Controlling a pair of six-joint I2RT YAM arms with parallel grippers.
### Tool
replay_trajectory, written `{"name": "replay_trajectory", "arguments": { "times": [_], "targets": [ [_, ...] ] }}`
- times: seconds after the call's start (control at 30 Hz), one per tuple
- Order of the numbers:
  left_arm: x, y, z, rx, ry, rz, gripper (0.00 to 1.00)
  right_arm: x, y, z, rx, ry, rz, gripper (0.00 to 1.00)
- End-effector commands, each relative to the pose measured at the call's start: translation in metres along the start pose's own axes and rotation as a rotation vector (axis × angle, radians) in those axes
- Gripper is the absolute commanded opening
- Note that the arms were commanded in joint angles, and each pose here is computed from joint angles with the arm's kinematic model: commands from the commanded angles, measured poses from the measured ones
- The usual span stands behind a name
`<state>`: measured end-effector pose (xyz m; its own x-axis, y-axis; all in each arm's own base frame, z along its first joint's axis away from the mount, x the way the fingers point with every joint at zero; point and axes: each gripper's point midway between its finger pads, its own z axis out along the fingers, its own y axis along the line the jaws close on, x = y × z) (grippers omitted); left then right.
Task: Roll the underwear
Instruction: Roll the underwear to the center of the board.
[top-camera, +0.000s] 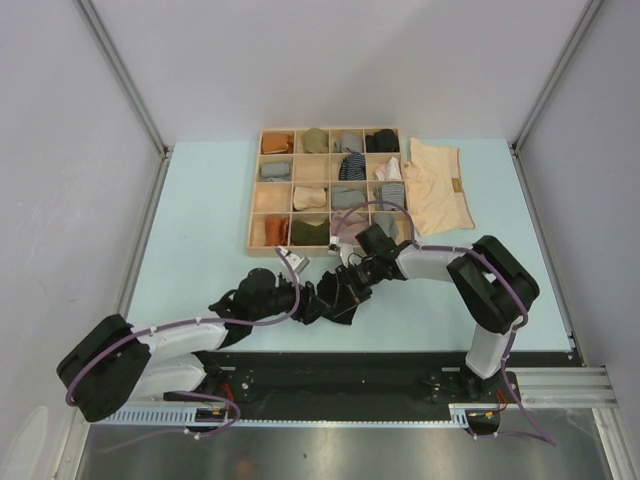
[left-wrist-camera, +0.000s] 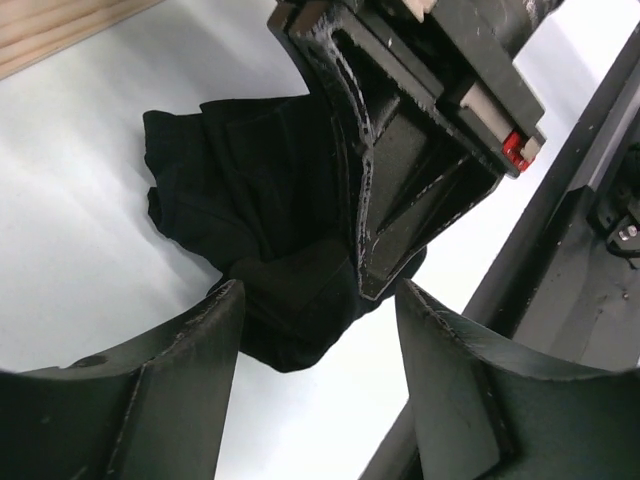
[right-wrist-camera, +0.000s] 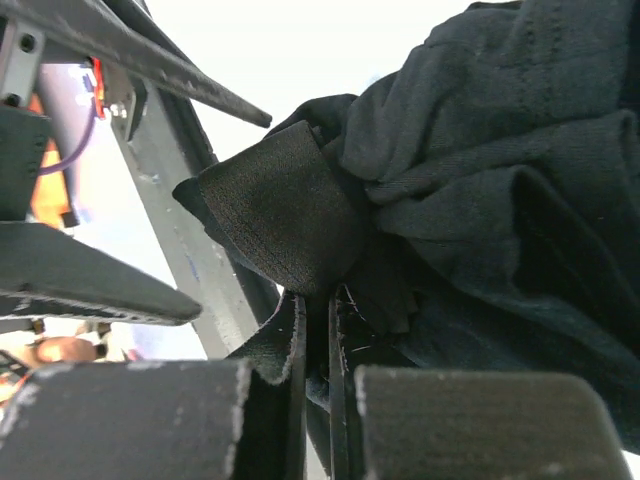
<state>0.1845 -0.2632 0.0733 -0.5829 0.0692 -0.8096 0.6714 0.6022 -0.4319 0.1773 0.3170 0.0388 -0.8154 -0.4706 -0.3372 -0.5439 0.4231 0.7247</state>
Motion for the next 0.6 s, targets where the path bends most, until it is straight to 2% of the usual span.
{"name": "replay_trajectory", "arguments": {
  "times": [0.0,0.27,0.37,0.4,0.47,0.5,0.53,0.57],
  "targets": [
    [-0.007,-0.009,0.007,0.058,-0.033,0.056,0.65,0.01,-0.017,0.002,0.023,0.032,0.077,0.0],
    [0.008,-0.005,0.016,0.067,0.007,0.044,0.6,0.004,-0.021,0.0,-0.022,0.017,0.106,0.0],
    [0.011,0.001,0.021,0.038,0.023,0.039,0.42,0.004,-0.022,-0.001,-0.027,0.018,0.111,0.0],
    [0.015,0.005,0.022,0.021,0.037,0.029,0.24,0.004,-0.023,-0.001,-0.026,0.017,0.11,0.0],
    [0.015,0.018,0.026,-0.056,0.06,0.009,0.08,0.002,-0.022,-0.004,-0.02,0.007,0.102,0.02],
    [0.016,0.022,0.028,-0.083,0.072,-0.007,0.0,-0.002,-0.019,-0.008,-0.011,-0.007,0.09,0.07],
    [0.012,0.025,0.033,-0.101,0.081,-0.014,0.0,-0.005,-0.02,-0.012,0.0,-0.021,0.085,0.14],
    [0.017,0.029,0.033,-0.126,0.107,-0.034,0.0,-0.007,-0.02,-0.016,0.008,-0.029,0.081,0.34]
  ]
}}
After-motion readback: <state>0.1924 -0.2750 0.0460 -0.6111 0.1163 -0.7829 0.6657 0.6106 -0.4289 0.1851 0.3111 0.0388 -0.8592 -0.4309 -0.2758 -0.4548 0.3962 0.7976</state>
